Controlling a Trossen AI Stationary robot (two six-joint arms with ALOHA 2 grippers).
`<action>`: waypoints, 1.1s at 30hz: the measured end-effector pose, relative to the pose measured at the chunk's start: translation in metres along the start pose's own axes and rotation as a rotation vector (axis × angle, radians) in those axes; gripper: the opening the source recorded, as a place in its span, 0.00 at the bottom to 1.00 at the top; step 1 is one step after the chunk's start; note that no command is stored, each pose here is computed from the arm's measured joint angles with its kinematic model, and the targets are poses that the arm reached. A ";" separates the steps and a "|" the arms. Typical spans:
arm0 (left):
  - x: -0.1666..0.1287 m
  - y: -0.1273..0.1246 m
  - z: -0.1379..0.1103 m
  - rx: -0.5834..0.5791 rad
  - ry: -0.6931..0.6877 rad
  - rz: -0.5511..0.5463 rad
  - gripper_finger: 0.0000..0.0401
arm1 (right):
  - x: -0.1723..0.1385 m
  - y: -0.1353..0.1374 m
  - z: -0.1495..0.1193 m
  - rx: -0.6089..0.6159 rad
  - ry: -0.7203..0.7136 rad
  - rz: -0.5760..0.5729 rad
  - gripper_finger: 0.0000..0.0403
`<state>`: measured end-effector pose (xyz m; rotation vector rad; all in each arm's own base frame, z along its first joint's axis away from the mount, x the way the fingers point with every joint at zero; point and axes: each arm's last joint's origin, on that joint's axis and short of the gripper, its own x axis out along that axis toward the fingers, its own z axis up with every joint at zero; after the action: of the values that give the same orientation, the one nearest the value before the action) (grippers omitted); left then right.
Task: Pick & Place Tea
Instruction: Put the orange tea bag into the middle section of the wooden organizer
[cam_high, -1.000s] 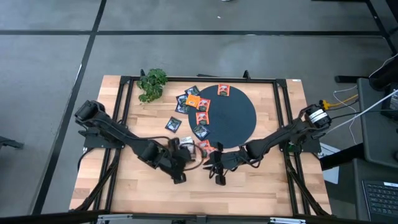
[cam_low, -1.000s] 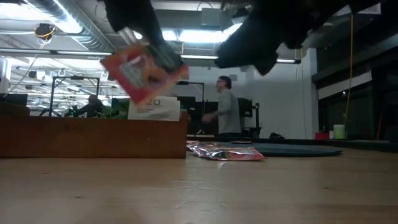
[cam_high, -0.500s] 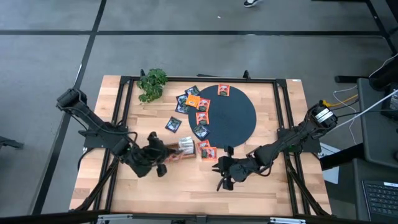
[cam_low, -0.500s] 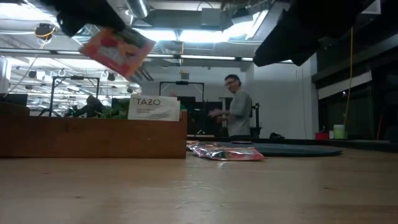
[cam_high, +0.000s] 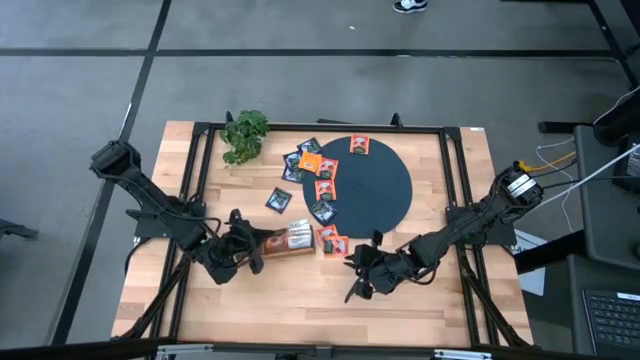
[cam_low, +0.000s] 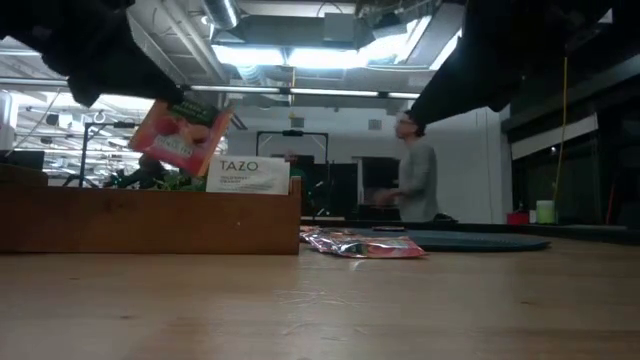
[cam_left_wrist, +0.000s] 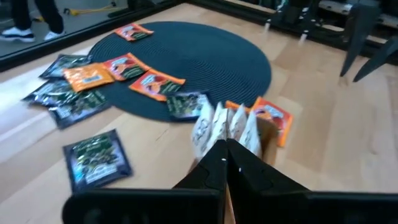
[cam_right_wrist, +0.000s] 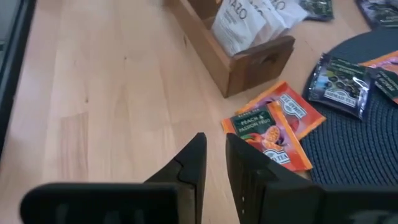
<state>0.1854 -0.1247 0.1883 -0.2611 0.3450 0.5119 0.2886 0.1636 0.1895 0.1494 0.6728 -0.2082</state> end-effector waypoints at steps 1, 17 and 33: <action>0.000 0.002 -0.002 -0.003 0.002 0.005 0.00 | 0.000 0.000 0.000 0.003 0.001 -0.004 0.16; -0.007 0.020 -0.033 -0.042 -0.104 0.025 0.00 | 0.002 -0.005 0.002 0.007 -0.013 -0.041 0.16; 0.009 0.013 -0.047 -0.020 -0.121 0.067 0.00 | 0.007 -0.013 0.007 -0.010 -0.027 -0.086 0.16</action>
<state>0.1745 -0.1256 0.1399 -0.2373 0.2318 0.5944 0.2956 0.1482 0.1896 0.1085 0.6535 -0.2889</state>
